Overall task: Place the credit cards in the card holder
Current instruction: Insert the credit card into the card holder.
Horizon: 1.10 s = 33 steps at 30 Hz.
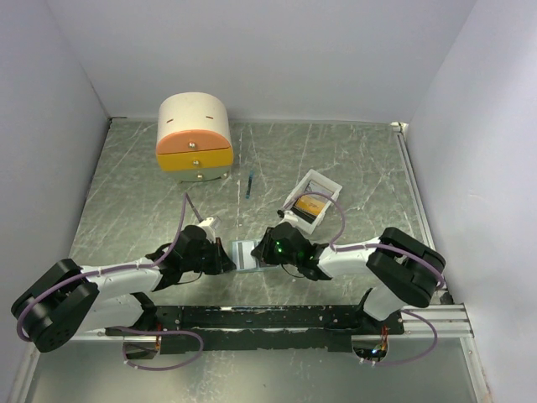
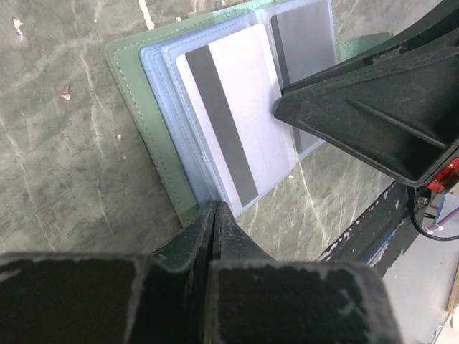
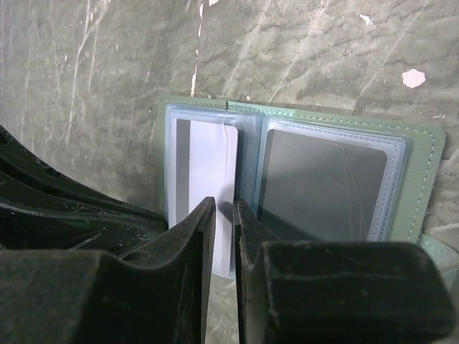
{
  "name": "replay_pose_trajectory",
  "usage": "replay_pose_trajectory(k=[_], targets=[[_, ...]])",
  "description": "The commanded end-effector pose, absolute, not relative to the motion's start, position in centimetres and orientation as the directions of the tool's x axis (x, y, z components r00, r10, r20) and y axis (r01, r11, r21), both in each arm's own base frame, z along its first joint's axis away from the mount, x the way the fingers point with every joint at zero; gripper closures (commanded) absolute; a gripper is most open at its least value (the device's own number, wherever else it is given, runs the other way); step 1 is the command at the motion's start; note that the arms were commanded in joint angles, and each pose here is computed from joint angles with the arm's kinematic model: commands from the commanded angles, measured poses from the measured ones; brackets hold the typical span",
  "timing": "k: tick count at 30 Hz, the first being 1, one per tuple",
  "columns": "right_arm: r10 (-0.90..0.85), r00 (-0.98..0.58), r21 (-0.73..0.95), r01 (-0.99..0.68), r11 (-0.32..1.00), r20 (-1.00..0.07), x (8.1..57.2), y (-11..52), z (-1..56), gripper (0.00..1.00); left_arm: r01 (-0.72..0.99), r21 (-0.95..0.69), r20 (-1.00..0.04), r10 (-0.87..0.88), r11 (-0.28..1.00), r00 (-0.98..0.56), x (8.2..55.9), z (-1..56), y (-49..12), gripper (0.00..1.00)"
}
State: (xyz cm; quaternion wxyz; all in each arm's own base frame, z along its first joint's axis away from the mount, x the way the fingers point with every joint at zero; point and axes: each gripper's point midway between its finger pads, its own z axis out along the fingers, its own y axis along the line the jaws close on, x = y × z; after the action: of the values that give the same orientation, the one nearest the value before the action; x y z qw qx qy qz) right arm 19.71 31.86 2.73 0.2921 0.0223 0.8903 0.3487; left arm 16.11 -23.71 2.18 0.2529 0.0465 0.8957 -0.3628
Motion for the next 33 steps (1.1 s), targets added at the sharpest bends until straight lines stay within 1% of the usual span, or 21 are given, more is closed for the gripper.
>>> replay_pose_trajectory(k=[1,3,7,10,16,18,22,33], targets=[[0.21,-0.826,0.594,-0.177,0.785,-0.523,19.6,31.5,2.4,0.84,0.294,-0.643,-0.511,-0.11,0.708,-0.852,16.6,3.4,-24.5,0.92],[0.182,-0.826,0.554,-0.179,0.813,-0.534,19.8,31.1,2.3,0.83,0.294,-0.638,-0.514,-0.109,0.712,-0.851,16.7,3.5,-24.4,0.92],[0.118,-0.834,0.494,-0.199,0.846,-0.539,19.9,31.1,2.8,0.75,0.291,-0.628,-0.522,-0.114,0.722,-0.845,17.0,3.9,-24.3,0.91],[0.093,-0.831,0.463,-0.21,0.861,-0.549,20.0,30.8,3.3,0.73,0.284,-0.617,-0.543,-0.136,0.734,-0.829,17.6,4.7,-24.0,0.88],[0.07,-0.82,0.429,-0.222,0.876,-0.568,20.4,30.6,3.7,0.84,0.28,-0.607,-0.591,-0.187,0.743,-0.785,18.3,6.4,-23.2,0.71],[0.064,-0.823,0.432,-0.228,0.873,-0.564,20.3,30.9,3.5,0.87,0.28,-0.603,-0.601,-0.194,0.747,-0.776,18.4,6.6,-22.9,0.68],[0.054,-0.83,0.443,-0.239,0.864,-0.555,20.3,31.5,3.3,0.9,0.278,-0.595,-0.605,-0.192,0.754,-0.773,18.4,6.5,-22.6,0.66],[0.031,-0.845,0.429,-0.24,0.871,-0.534,19.9,31.6,2.0,0.93,0.28,-0.604,-0.596,-0.189,0.747,-0.78,18.3,6.3,-22.9,0.65]])
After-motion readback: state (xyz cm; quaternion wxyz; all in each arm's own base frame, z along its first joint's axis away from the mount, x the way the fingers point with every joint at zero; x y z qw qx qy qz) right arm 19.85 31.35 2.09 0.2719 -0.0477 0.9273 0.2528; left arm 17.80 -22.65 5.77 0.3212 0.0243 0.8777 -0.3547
